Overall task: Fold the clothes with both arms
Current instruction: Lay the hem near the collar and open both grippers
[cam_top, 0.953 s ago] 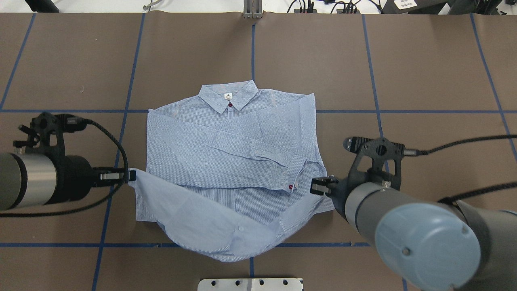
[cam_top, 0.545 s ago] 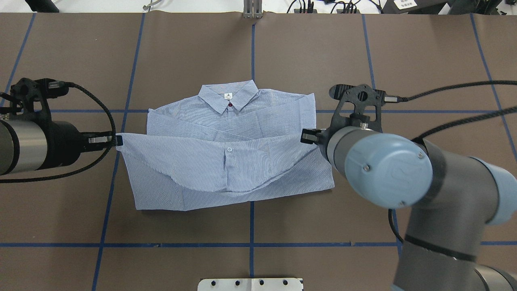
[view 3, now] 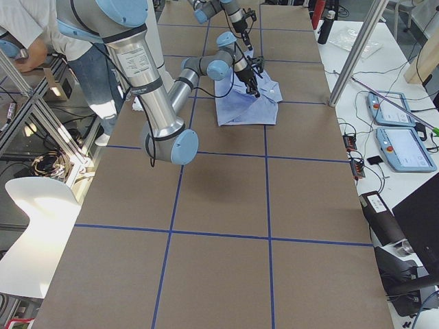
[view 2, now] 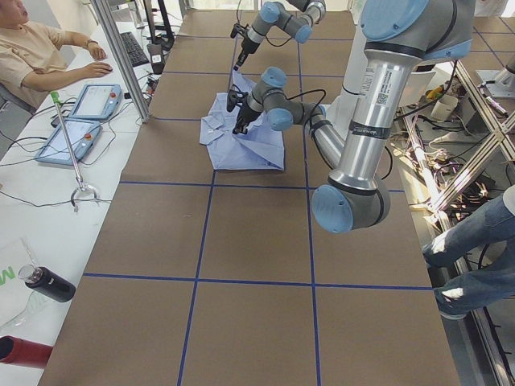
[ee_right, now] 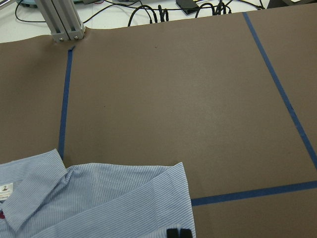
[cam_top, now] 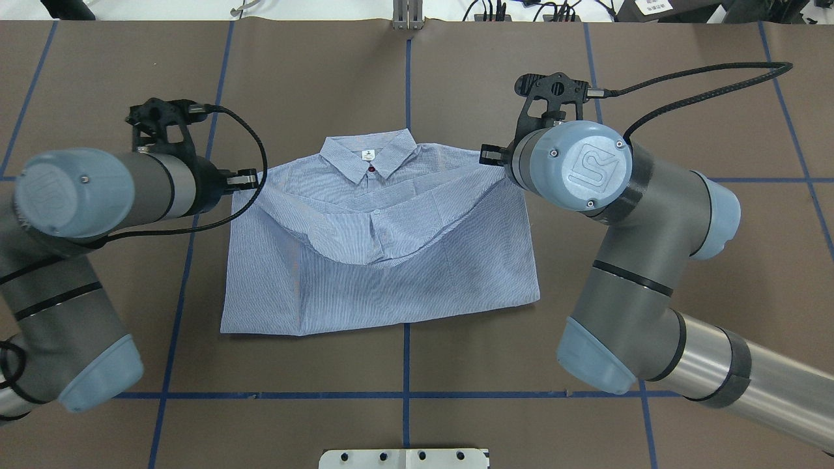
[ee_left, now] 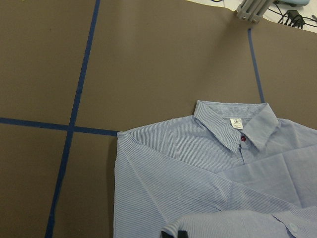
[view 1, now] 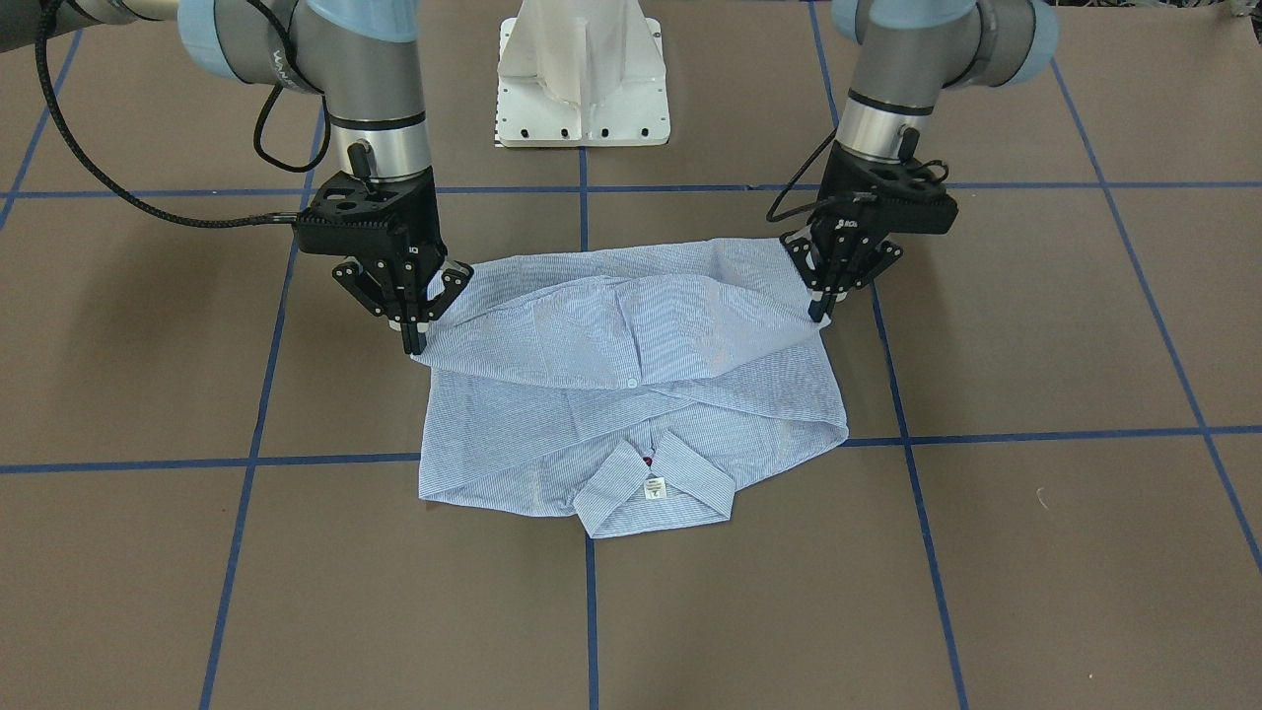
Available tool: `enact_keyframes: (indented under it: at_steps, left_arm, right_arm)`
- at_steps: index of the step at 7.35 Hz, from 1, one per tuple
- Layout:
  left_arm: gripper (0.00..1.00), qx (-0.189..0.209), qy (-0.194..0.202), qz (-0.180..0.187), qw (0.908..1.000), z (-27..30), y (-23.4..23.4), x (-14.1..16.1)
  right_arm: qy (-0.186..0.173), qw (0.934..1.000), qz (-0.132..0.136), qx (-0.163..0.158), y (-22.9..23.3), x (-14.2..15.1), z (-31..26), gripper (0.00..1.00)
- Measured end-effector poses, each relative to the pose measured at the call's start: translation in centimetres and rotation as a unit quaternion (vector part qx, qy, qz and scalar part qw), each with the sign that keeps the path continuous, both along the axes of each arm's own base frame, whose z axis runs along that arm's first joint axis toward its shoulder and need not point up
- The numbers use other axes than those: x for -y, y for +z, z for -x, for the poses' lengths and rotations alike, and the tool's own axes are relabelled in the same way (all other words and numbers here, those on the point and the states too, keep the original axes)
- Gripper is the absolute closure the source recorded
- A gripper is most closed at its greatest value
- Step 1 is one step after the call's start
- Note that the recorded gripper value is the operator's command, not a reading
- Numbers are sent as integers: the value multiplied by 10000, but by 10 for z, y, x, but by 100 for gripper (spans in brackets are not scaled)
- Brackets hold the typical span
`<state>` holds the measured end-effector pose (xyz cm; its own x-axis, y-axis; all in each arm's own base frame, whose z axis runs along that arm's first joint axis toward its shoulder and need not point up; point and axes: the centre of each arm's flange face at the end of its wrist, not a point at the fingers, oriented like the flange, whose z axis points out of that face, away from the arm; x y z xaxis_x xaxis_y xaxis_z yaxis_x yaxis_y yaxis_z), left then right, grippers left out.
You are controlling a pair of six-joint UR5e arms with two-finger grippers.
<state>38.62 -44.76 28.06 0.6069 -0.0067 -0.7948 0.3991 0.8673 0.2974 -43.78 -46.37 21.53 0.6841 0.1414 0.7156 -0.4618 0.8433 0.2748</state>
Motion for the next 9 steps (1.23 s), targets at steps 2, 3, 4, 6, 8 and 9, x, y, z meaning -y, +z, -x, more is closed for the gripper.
enact_keyframes:
  at_steps: [2, 3, 4, 6, 8, 9]
  left_arm:
    - [100, 188, 608, -245, 9977, -9, 0, 10]
    - [100, 222, 840, -309, 9957, -7, 1, 14]
    - [100, 338, 952, -358, 9942, -4, 9, 22]
    - [100, 677, 1078, -506, 9906, 8, 31, 47]
    - [100, 749, 1280, -594, 9872, 8, 61, 69]
    - [100, 722, 1321, -629, 9866, 3, 77, 75]
  right_arm:
    - [-267, 9995, 125, -88, 4, 12, 21, 100]
    - [-380, 9991, 160, -113, 3, 16, 27, 100]
    - [-440, 9987, 196, -164, 4, 25, 37, 100]
    - [-577, 9979, 217, -185, 18, 45, 53, 100]
    - [-784, 9963, 255, -246, 33, 66, 48, 100]
    - [-869, 9955, 255, -281, 37, 73, 44, 100]
